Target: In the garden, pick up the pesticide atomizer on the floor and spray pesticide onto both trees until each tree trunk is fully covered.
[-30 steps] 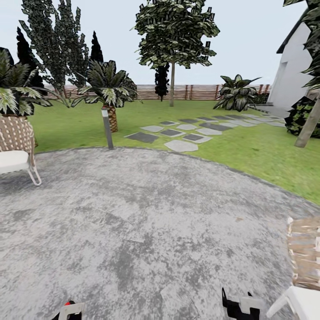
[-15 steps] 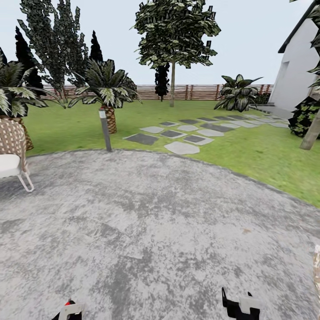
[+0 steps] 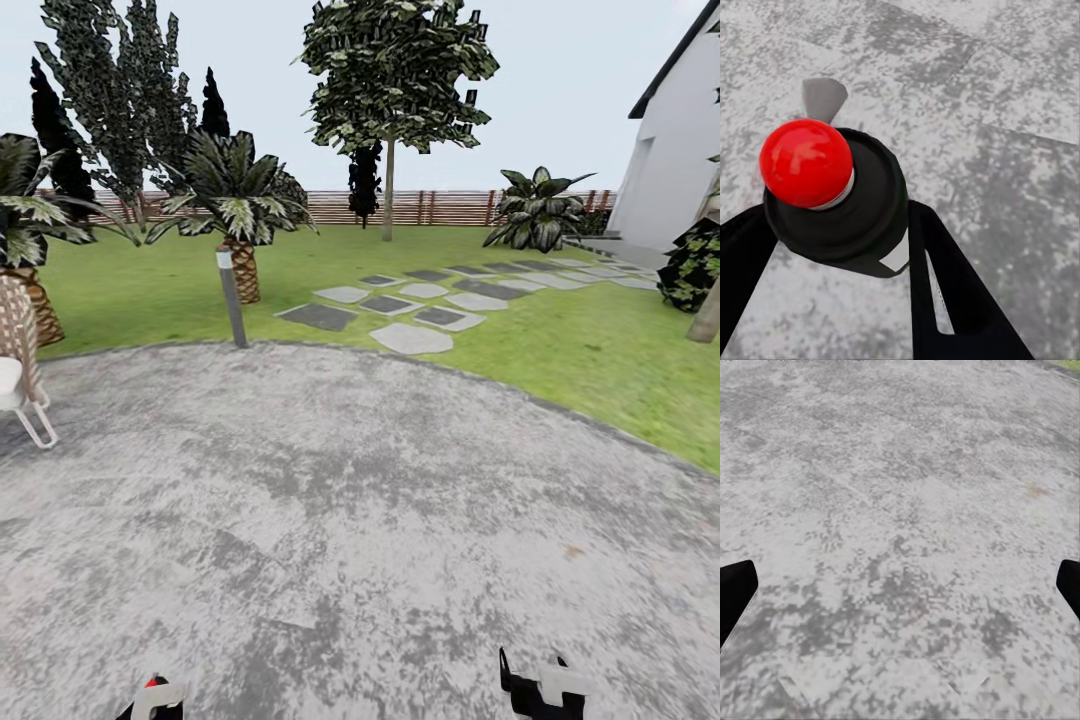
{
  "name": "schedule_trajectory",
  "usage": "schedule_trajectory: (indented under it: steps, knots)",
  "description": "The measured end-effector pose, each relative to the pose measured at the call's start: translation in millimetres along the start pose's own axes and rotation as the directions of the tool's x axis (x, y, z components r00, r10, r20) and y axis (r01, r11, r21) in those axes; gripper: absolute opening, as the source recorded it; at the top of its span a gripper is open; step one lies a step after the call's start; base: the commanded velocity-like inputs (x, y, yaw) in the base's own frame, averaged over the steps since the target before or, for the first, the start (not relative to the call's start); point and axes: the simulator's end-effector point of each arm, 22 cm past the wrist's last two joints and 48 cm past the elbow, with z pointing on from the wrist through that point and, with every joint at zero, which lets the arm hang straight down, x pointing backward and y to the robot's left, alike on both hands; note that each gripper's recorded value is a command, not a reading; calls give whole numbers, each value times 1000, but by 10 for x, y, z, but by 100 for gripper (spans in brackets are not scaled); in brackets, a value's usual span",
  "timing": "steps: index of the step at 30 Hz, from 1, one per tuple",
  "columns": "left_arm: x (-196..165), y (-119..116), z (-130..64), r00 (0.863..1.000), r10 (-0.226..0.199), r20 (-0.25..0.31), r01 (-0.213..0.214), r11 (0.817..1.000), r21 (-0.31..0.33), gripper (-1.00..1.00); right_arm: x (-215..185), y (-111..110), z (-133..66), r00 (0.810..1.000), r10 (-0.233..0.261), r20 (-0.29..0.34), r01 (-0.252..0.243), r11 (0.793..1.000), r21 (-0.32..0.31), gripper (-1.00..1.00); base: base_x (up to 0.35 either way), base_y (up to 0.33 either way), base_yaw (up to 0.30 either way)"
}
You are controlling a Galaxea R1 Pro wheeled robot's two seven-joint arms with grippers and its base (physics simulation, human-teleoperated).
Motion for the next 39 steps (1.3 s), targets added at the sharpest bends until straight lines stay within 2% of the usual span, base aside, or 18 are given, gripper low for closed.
schedule_trajectory:
  steps: [39]
  knots:
    - [-2,15,1,1000,0,0,0,1000,-2,-100,0,-3,0,1000,0,0,0,1000,2,100,341,0,0]
